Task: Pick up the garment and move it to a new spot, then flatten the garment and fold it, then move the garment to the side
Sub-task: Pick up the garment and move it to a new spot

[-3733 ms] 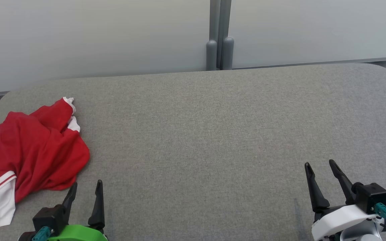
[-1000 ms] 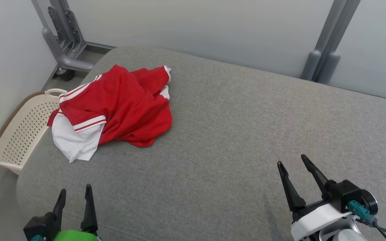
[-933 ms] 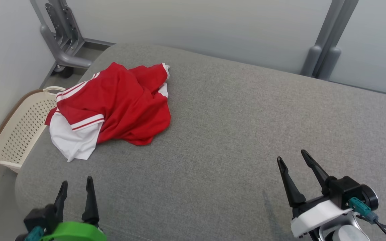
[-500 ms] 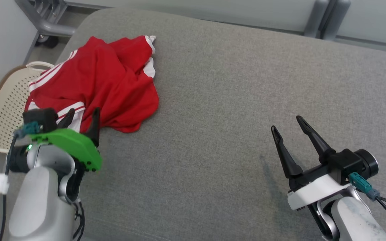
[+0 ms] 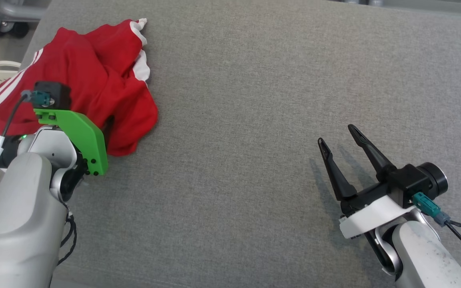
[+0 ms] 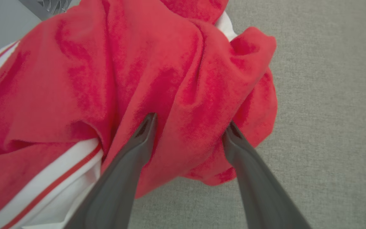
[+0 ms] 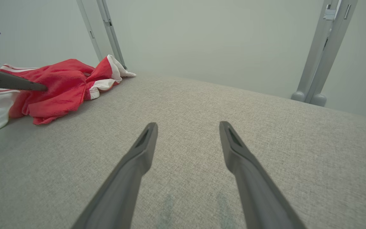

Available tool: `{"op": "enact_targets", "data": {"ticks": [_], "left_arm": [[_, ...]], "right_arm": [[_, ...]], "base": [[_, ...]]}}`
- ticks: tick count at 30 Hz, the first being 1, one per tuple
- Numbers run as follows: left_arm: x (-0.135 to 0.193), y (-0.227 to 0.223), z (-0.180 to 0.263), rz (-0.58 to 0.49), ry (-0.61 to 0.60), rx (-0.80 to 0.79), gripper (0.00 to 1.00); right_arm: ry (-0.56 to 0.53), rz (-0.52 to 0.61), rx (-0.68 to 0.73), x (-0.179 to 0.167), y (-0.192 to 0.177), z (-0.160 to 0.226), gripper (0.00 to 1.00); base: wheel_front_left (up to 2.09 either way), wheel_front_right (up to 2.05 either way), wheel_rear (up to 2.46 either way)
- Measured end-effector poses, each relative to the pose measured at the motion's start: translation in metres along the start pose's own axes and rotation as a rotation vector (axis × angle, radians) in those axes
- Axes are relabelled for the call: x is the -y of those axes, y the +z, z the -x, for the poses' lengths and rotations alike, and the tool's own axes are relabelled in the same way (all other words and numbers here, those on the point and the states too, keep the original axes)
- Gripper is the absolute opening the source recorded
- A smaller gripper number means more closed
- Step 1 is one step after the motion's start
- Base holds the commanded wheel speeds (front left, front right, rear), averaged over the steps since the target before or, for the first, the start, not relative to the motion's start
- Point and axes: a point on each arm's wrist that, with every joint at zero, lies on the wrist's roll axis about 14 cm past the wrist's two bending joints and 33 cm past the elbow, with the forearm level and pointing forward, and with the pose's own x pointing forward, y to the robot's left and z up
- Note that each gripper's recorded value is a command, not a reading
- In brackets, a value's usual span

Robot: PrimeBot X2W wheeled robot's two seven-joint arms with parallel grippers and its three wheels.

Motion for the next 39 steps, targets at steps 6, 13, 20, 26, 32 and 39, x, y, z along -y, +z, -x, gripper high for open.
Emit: {"op": "enact_targets", "data": {"ticks": [6, 13, 20, 26, 32, 39], "left_arm": [[-0.003, -0.026, -0.02, -0.001, 0.007, -0.126, 1.0], [-0.002, -0.035, -0.026, 0.004, 0.006, -0.173, 0.0], [-0.002, 0.01, -0.016, 0.024, -0.001, -0.022, 0.0], [-0.015, 0.066, 0.012, 0.025, 0.006, 0.141, 0.0], [-0.037, 0.115, 0.047, 0.065, 0.035, 0.263, 0.0], [-0.042, 0.148, 0.069, 0.086, 0.035, 0.336, 0.0]], "right_arm": [[-0.026, 0.002, -0.019, 0.012, -0.007, 0.004, 1.0], [-0.047, 0.005, -0.02, 0.017, -0.006, 0.008, 1.0], [-0.051, 0.007, -0.009, 0.012, 0.002, 0.013, 1.0], [-0.044, 0.006, 0.007, 0.002, 0.011, 0.017, 1.0], [-0.05, 0.005, 0.04, -0.004, 0.026, 0.02, 1.0], [-0.105, -0.005, 0.046, 0.002, 0.03, 0.036, 1.0]], "base": [[0.0, 0.0, 0.0], [0.0, 0.0, 0.0], [0.0, 0.0, 0.0], [0.0, 0.0, 0.0], [0.0, 0.0, 0.0], [0.0, 0.0, 0.0]]}}
